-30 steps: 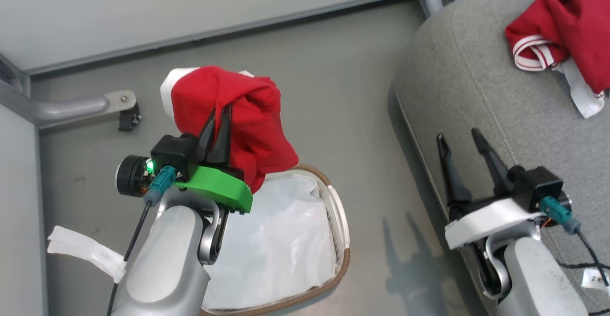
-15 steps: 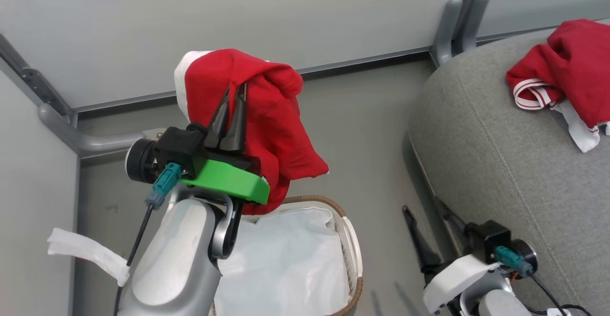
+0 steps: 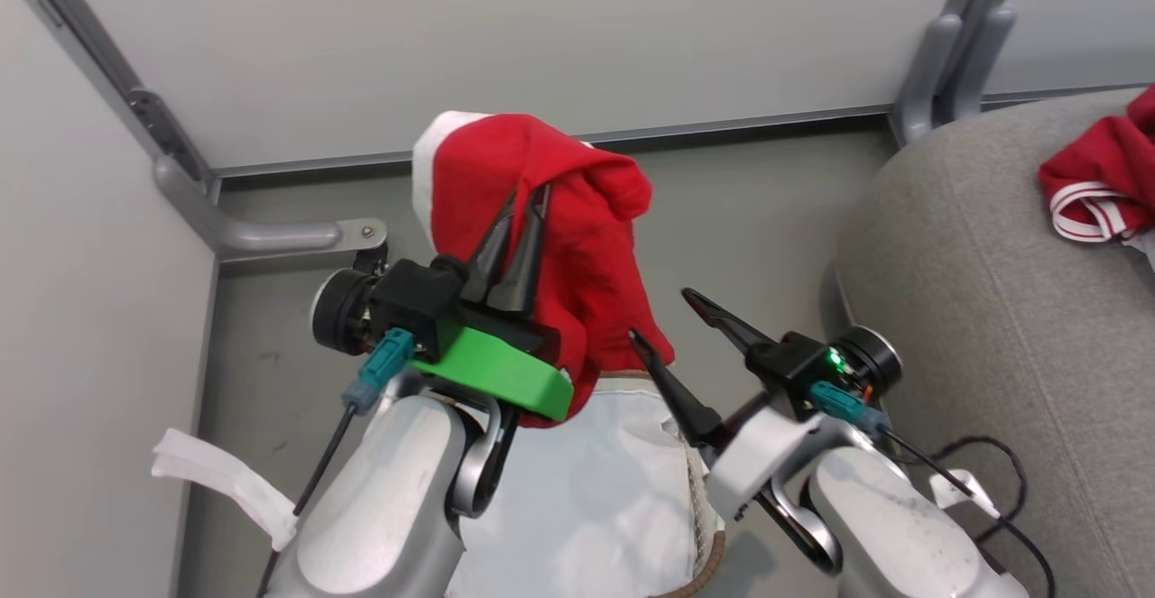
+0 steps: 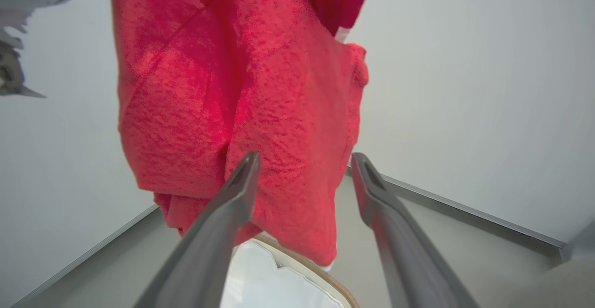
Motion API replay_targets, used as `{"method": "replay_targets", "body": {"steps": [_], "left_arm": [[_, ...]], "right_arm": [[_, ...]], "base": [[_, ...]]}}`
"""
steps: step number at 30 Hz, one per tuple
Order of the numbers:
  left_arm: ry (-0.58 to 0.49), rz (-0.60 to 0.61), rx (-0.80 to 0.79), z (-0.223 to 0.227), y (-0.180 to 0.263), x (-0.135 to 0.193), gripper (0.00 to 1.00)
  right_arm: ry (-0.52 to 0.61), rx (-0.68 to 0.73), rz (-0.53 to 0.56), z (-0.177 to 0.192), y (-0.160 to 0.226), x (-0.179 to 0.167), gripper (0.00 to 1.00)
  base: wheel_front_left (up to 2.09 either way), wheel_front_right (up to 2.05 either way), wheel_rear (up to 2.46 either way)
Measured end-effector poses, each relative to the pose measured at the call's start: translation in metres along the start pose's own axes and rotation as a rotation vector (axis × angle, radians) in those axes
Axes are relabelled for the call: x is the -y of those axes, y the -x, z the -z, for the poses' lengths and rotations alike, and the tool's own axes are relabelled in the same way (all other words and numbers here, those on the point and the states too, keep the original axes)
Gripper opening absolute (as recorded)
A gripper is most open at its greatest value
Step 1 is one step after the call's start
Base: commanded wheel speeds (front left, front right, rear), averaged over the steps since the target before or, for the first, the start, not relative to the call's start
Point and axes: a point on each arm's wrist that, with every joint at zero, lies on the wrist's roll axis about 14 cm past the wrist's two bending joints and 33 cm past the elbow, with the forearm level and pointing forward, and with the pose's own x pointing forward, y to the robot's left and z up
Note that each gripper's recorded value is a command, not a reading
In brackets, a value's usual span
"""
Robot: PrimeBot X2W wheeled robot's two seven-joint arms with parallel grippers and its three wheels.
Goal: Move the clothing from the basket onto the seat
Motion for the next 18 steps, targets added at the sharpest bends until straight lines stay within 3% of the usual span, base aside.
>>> {"method": "replay_targets", "body": {"steps": [5,11,12,13,18], "left_arm": [[0.011,0.008,-0.005,-0.001,0.005,0.004,0.00],[0.016,0.019,0.008,-0.008,0.009,0.008,0.00],[0.015,0.017,0.008,-0.009,0.010,0.008,0.00],[0.018,0.018,0.007,-0.009,0.011,0.008,0.00],[0.018,0.005,0.002,-0.009,0.016,0.007,0.00]], "right_arm": [[0.016,-0.016,-0.086,0.002,-0.023,-0.021,1.00],[-0.009,-0.051,-0.101,0.012,-0.039,-0.026,1.00],[-0.017,-0.059,-0.107,0.015,-0.040,-0.029,0.82],[-0.027,-0.070,-0.116,0.019,-0.041,-0.033,0.00],[-0.076,-0.086,-0.154,0.025,-0.044,-0.049,0.00]], "base": [[0.00,0.00,0.00],[0.00,0.00,0.00],[0.00,0.00,0.00],[0.00,0.00,0.00],[0.00,0.00,0.00]]}}
